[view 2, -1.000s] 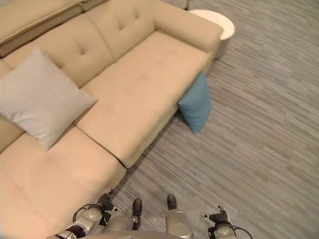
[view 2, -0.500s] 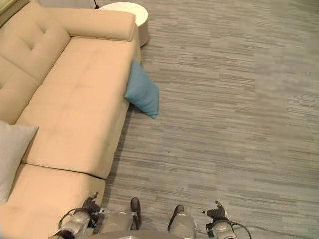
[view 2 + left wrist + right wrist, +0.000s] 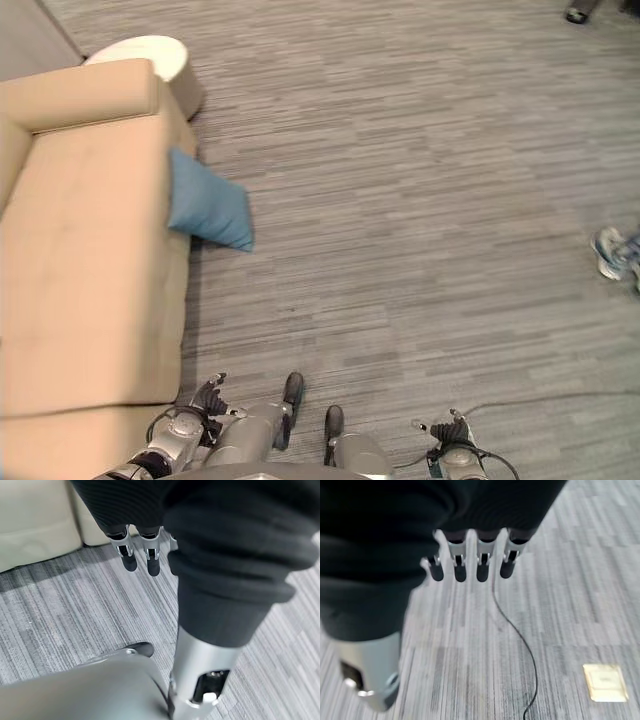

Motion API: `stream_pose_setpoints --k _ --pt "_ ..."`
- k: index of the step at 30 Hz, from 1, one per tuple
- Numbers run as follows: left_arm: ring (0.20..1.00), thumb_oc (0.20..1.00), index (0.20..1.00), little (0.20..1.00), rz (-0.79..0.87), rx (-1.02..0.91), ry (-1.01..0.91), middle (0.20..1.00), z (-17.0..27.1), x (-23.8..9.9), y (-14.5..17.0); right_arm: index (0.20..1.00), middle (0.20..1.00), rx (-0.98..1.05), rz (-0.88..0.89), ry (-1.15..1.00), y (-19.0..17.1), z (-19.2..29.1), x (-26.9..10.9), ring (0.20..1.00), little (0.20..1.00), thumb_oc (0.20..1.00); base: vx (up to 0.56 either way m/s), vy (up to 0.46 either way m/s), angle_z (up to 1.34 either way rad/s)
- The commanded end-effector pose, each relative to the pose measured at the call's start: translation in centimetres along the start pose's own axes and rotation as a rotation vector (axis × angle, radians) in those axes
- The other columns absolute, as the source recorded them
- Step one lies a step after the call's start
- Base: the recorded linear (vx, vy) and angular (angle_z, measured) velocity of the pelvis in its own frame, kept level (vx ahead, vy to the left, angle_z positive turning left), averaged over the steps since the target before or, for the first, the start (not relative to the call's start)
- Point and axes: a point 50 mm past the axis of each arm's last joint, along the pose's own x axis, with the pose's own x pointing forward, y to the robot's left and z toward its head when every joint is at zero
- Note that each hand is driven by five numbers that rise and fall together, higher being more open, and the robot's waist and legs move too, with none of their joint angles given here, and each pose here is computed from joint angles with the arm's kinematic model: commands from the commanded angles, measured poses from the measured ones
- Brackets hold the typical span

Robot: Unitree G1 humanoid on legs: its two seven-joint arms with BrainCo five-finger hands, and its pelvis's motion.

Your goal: Pick up all the scattered cushions and arrange them neatly on the sofa.

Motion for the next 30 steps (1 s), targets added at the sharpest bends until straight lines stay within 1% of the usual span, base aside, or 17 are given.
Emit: stream_pose_setpoints --k 1,3,8,11,13,17,21,26,29,30 --pt "1.0 1.0 1.0 1.0 0.0 0.008 0.024 1.0 -0.8 -0.2 0.2 1.0 1.0 -0.011 -0.01 -0.017 -0.6 0.0 0.0 1.0 1.0 1.0 0.13 0.054 -1.42" --pt "1.0 1.0 1.0 1.0 0.011 0.017 0.013 1.0 -0.5 -0.1 0.6 1.0 1.0 -0.025 0.001 -0.034 -0.4 0.3 0.0 1.0 1.0 1.0 0.13 0.049 -0.9" --pt "1.0 1.0 1.0 1.0 0.013 0.019 0.016 1.0 -0.6 -0.1 0.7 1.0 1.0 -0.06 0.0 -0.045 -0.5 0.7 0.2 1.0 1.0 1.0 0.26 -0.095 0.01" --pt "1.0 1.0 1.0 1.0 0.014 0.031 0.052 1.0 -1.6 -0.2 0.4 1.0 1.0 -0.065 0.0 -0.03 -0.5 0.1 0.1 1.0 1.0 1.0 0.37 -0.263 0.35" --pt "1.0 1.0 1.0 1.0 0.005 0.019 0.058 1.0 -1.7 -0.3 0.0 1.0 1.0 -0.053 -0.004 -0.03 -0.6 0.0 0.0 1.0 1.0 1.0 0.41 -0.35 1.02" --pt "1.0 1.0 1.0 1.0 -0.023 0.009 -0.006 1.0 0.2 0.0 -0.7 1.0 1.0 -0.041 -0.002 -0.067 -0.5 1.2 0.2 1.0 1.0 1.0 0.28 -0.355 0.55" --pt "1.0 1.0 1.0 1.0 -0.018 0.015 -0.004 1.0 0.1 0.0 -0.5 1.0 1.0 -0.072 -0.002 -0.087 -0.6 1.6 0.2 1.0 1.0 1.0 0.39 -0.139 0.41" --pt "1.0 1.0 1.0 1.0 -0.001 -0.024 0.076 1.0 -2.1 -0.5 -0.1 1.0 1.0 -0.124 0.024 -0.067 0.1 0.9 0.0 1.0 1.0 1.0 0.44 0.048 -0.03" --pt "1.0 1.0 1.0 1.0 0.009 -0.025 0.085 1.0 -2.4 -0.5 0.3 1.0 1.0 -0.132 0.033 -0.063 0.2 0.7 0.0 1.0 1.0 1.0 0.36 0.154 0.15" --pt "1.0 1.0 1.0 1.0 0.02 -0.016 0.073 1.0 -2.1 -0.4 0.9 1.0 1.0 -0.131 0.038 -0.071 0.2 0.9 0.0 1.0 1.0 1.0 0.43 0.13 0.54"
